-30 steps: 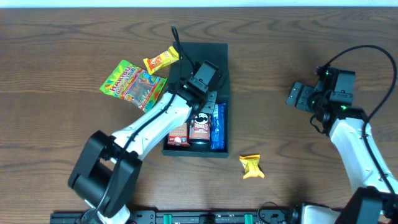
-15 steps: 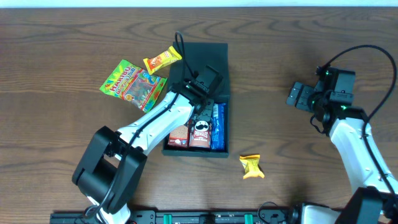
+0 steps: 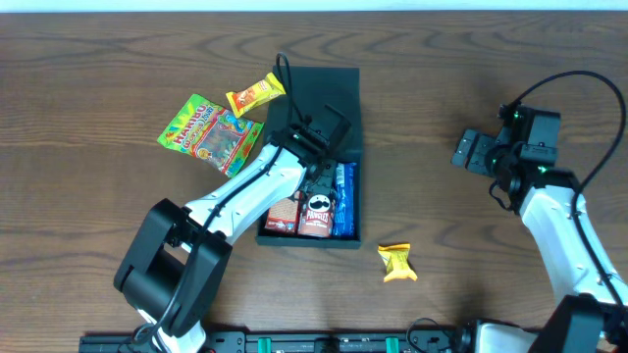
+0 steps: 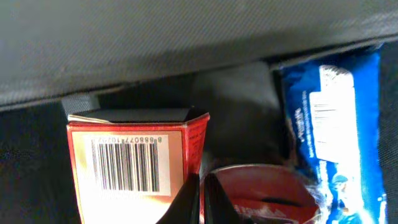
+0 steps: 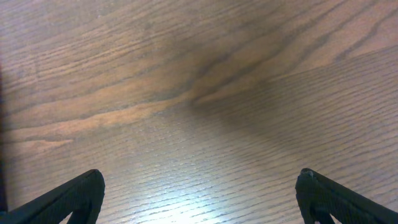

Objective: Pack container
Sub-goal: 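Lower the Hello Panda box into the box beside the Pringles can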

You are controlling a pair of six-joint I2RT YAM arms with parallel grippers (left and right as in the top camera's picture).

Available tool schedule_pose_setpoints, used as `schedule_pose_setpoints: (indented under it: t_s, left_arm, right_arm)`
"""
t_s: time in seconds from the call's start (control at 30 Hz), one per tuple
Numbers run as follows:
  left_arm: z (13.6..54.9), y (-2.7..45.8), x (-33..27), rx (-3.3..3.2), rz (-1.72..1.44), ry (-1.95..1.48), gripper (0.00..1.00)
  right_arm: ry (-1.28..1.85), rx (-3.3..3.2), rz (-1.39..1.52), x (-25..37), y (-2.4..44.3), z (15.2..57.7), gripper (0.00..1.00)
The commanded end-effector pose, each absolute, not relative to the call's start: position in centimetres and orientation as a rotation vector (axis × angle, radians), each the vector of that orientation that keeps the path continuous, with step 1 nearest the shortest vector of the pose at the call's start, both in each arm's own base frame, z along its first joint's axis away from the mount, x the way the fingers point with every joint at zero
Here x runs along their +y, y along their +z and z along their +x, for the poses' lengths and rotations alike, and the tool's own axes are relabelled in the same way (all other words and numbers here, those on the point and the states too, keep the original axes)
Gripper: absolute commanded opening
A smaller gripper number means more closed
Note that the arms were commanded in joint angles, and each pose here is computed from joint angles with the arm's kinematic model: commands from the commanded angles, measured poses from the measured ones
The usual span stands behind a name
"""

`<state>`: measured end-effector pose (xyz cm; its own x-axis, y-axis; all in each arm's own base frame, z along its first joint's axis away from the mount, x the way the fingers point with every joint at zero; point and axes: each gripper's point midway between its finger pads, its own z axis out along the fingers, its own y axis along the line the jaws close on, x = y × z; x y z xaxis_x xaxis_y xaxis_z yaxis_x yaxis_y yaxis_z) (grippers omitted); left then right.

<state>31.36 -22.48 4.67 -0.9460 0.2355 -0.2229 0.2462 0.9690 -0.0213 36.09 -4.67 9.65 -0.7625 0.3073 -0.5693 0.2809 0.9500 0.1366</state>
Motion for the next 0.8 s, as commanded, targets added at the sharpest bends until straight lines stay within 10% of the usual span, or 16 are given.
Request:
schedule_pose_setpoints:
  t_s: [0.0,0.77]
  left_arm:
    - [30.6,4.1,-22.2,2.931,0.394,-0.046,0.06]
    - [33.2,16.5,-19.2,2.597,0.274,0.044,0.06]
  right_arm:
    - [0.058,2.467,0.432,-4.9,10.1,36.3,0.99]
    - [0.058,2.467,0.432,-4.9,10.1,36.3,0.99]
